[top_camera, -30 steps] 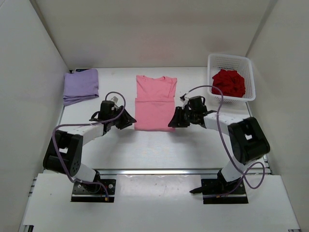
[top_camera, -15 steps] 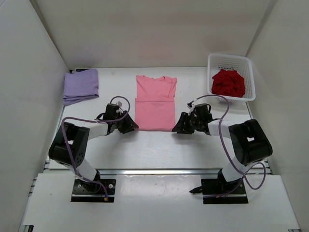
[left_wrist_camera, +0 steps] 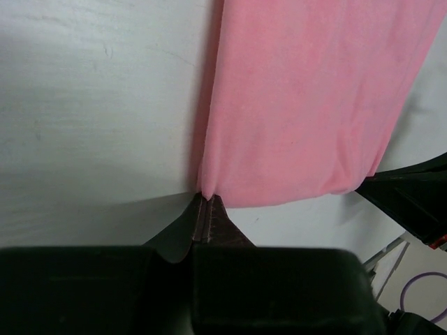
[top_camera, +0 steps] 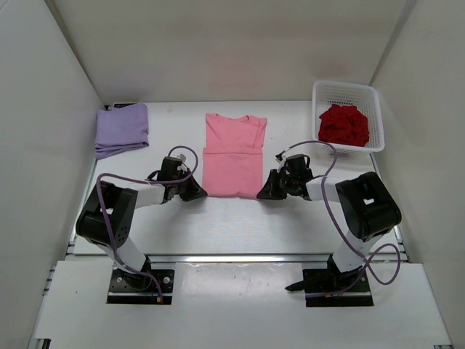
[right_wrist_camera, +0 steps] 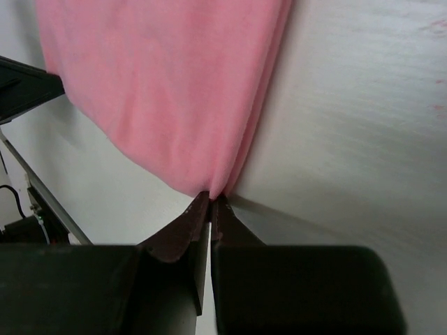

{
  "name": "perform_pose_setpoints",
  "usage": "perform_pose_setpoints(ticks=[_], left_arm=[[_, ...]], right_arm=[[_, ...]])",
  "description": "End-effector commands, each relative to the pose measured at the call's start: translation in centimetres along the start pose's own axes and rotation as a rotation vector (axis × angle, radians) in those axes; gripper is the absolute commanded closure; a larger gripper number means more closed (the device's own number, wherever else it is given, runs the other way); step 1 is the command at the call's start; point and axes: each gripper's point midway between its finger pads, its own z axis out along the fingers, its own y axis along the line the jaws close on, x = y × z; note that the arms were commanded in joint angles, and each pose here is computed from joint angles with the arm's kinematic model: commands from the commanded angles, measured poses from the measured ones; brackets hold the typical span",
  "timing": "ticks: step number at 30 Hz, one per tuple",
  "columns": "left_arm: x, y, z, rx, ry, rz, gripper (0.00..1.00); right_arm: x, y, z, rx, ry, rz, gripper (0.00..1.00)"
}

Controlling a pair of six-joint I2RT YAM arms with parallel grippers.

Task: Fold and stack the t-shirts
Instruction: Grab one side of the 2/3 rectangular tshirt with both arms, then fold the long partially folded tshirt into a neat square

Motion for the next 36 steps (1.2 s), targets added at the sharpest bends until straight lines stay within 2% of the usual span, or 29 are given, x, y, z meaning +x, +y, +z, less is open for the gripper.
perform_pose_setpoints(ticks=[1, 4, 7, 8, 11, 14, 16, 17, 18, 19, 20, 21, 23, 25, 27, 31, 33, 36], left_arm=[[0.4, -1.0, -2.0, 0.018, -0.007, 0.039, 1.00], [2.8, 0.6, -3.9, -0.014, 0.025, 0.013, 1.00], [5.2, 1.9, -6.3, -0.069, 0.048, 0.080, 1.00], [5.5, 1.9, -7.4, -0.073, 0.034, 0.091, 1.00], [6.3, 0.8, -9.7, -0.045, 0.015, 0.120, 1.00], [3.4, -2.8, -11.3, 0.043, -0.060, 0.115, 1.00], [-0.3, -6.7, -12.5, 0.099, -0.143, 0.148, 1.00], [-2.4, -8.7, -12.8, 0.113, -0.184, 0.166, 1.00], [-3.2, -9.3, -12.0, 0.110, -0.180, 0.172, 1.00], [-5.1, -11.5, -12.5, 0.141, -0.219, 0.188, 1.00], [-7.1, -12.8, -12.1, 0.122, -0.263, 0.214, 1.00], [-7.7, -12.6, -10.5, 0.095, -0.252, 0.204, 1.00], [-10.4, -14.9, -9.3, 0.106, -0.281, 0.218, 1.00], [-11.9, -13.9, -6.0, 0.036, -0.258, 0.205, 1.00], [-13.6, -15.1, -4.8, 0.052, -0.273, 0.198, 1.00], [-16.6, -15.0, -2.2, 0.024, -0.307, 0.184, 1.00], [-17.6, -14.2, -0.9, -0.012, -0.323, 0.176, 1.00], [-19.1, -13.6, 1.4, -0.018, -0.308, 0.154, 1.00]], right_arm=[[0.8, 1.6, -1.0, -0.009, -0.012, -0.046, 1.00], [3.7, 2.6, -2.2, -0.003, 0.023, -0.070, 1.00], [7.2, 4.0, -4.1, 0.013, 0.071, -0.132, 1.00], [8.4, 3.7, -4.7, 0.033, 0.100, -0.133, 1.00], [8.8, 4.3, -6.9, 0.049, 0.078, -0.159, 1.00], [5.4, 6.5, -8.4, -0.012, -0.006, -0.185, 1.00], [1.3, 8.3, -8.9, -0.023, -0.075, -0.235, 1.00], [0.2, 7.8, -8.7, -0.008, -0.074, -0.230, 1.00], [-1.9, 8.9, -8.9, -0.021, -0.113, -0.256, 1.00], [-4.6, 8.6, -8.7, 0.004, -0.154, -0.259, 1.00], [-5.4, 7.3, -8.0, 0.032, -0.140, -0.238, 1.00], [-7.8, 8.4, -8.2, 0.021, -0.179, -0.256, 1.00], [-11.5, 8.0, -7.4, 0.017, -0.216, -0.235, 1.00], [-13.6, 7.0, -6.3, 0.030, -0.216, -0.216, 0.99], [-15.2, 5.0, -4.6, 0.057, -0.199, -0.190, 1.00], [-18.3, 3.2, -3.2, 0.060, -0.221, -0.159, 1.00], [-18.5, 1.7, -1.5, 0.078, -0.192, -0.141, 1.00], [-20.9, 0.2, -0.7, 0.109, -0.196, -0.131, 1.00]])
